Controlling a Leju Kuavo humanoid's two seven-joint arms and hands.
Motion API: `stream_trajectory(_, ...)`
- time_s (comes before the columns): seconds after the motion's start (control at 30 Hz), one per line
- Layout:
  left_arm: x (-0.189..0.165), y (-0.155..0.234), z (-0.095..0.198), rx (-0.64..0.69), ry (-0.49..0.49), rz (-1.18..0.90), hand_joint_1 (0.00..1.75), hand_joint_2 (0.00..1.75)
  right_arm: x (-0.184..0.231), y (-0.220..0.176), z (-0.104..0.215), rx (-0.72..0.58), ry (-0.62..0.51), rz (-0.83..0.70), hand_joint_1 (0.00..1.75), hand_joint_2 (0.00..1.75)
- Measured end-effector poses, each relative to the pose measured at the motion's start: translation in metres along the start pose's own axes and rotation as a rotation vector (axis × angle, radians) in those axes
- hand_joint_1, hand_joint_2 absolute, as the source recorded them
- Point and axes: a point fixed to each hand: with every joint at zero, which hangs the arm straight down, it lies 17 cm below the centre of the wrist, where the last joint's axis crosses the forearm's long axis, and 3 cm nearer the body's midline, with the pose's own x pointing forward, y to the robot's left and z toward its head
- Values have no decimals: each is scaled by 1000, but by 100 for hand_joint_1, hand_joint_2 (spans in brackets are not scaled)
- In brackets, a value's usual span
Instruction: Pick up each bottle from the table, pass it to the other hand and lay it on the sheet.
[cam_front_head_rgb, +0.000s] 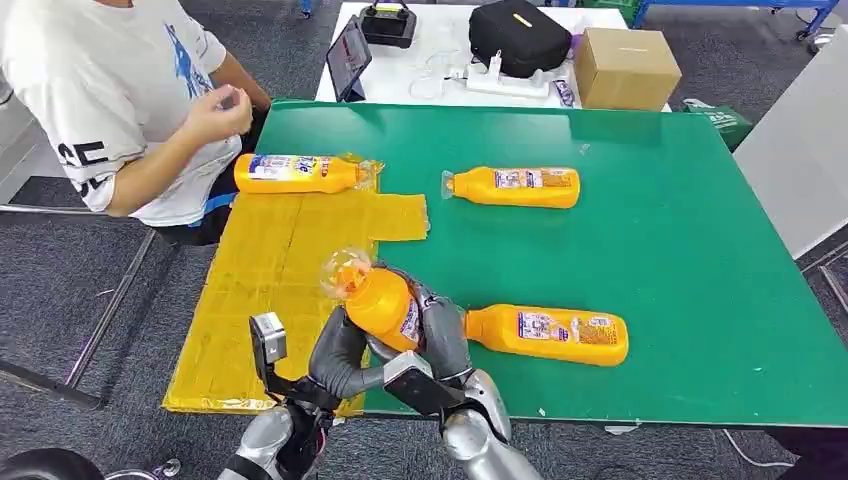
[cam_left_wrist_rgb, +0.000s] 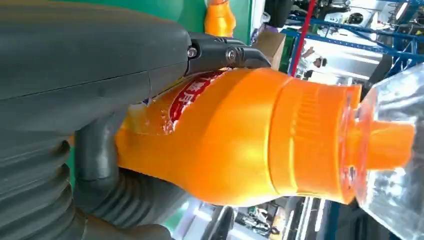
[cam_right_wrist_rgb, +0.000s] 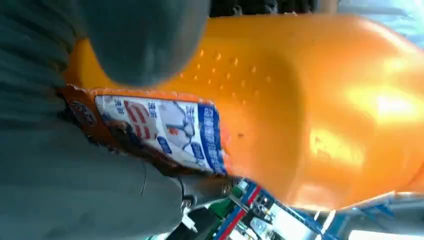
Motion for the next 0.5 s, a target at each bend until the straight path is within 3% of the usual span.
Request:
stream_trajectory(0.2, -1, 11, 5, 11, 22, 104, 0, 175, -14, 36, 8, 87, 33, 10, 175, 175)
stream_trajectory(0.5, -7, 24, 13, 35, 45, 114, 0, 175, -23, 53, 10, 133, 56, 20, 175, 175)
